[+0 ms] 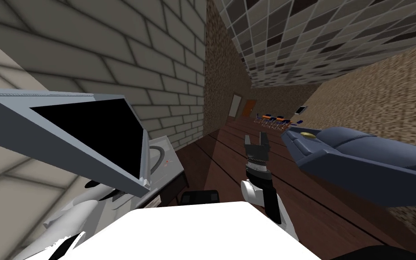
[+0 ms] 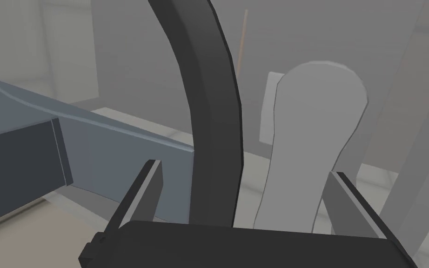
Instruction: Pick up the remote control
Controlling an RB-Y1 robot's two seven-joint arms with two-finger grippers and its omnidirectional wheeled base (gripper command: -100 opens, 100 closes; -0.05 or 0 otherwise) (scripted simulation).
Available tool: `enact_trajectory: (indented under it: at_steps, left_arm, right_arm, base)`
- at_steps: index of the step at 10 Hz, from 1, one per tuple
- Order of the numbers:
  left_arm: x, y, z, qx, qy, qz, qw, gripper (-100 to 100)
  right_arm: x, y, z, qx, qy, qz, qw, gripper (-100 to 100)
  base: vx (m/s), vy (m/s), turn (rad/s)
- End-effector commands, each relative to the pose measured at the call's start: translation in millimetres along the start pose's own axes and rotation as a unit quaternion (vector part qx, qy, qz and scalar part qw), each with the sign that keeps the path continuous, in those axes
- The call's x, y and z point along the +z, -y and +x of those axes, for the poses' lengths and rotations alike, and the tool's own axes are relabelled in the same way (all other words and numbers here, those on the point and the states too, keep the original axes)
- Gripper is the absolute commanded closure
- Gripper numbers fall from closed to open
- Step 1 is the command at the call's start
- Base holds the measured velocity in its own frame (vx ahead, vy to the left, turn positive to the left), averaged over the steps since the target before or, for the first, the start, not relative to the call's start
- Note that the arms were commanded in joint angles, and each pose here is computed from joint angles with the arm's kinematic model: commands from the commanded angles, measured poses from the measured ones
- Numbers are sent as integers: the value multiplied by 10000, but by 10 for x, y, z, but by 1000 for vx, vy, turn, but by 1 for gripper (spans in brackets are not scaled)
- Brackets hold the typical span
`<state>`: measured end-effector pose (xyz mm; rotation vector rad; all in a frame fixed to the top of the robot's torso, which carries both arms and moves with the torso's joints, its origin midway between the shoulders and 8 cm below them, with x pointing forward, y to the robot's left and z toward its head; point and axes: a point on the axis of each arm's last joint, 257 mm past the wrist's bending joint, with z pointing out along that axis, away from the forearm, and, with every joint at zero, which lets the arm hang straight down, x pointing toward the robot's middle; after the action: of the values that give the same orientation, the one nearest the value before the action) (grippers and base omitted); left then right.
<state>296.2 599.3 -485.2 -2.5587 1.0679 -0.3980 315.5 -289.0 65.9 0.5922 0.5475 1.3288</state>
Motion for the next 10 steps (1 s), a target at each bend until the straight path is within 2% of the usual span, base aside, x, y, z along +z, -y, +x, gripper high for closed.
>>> enact_trajectory:
  at_steps: [1,2,3,4,5,6,8,9,10]
  left_arm:
    - [41,-209,-144,-82,113,-243,9996,-100]
    - [41,-209,-144,-82,113,-243,9996,-100]
    - [34,-319,-293,-149,210,-452,9986,-100]
    - [47,-377,-328,-183,238,-512,9982,-100]
    - [35,-510,-474,-256,333,-728,9965,-100]
    - [41,-546,-494,-278,349,-764,9961,-100]
    - [6,-868,-768,-442,529,-1213,9902,-100]
    - [6,-868,-768,-442,529,-1213,9902,-100]
    - [-17,-1015,-873,-510,598,-1404,9870,-100]
  right_arm:
    - [0,0,0,0,0,0,10000,0]
    - [0,0,0,-1,0,1,10000,0]
    - [0,0,-1,-1,0,1,10000,0]
    - [0,0,0,0,0,0,10000,0]
    - [0,0,0,0,0,1,10000,0]
    - [0,0,0,0,0,0,10000,0]
    - [0,0,0,0,0,0,10000,0]
    - [0,0,0,-1,0,0,10000,0]
    - [-1,0,-1,-1,0,1,10000,0]
  base:
    - [-6,50,-125]
    - [-2,21,18]
    - [0,19,-208]
    - [-2,32,-143]
    - [1,46,-199]
    - [-1,45,-110]
    - [-7,55,-224]
    - [-4,57,-91]
    - [1,46,-130]
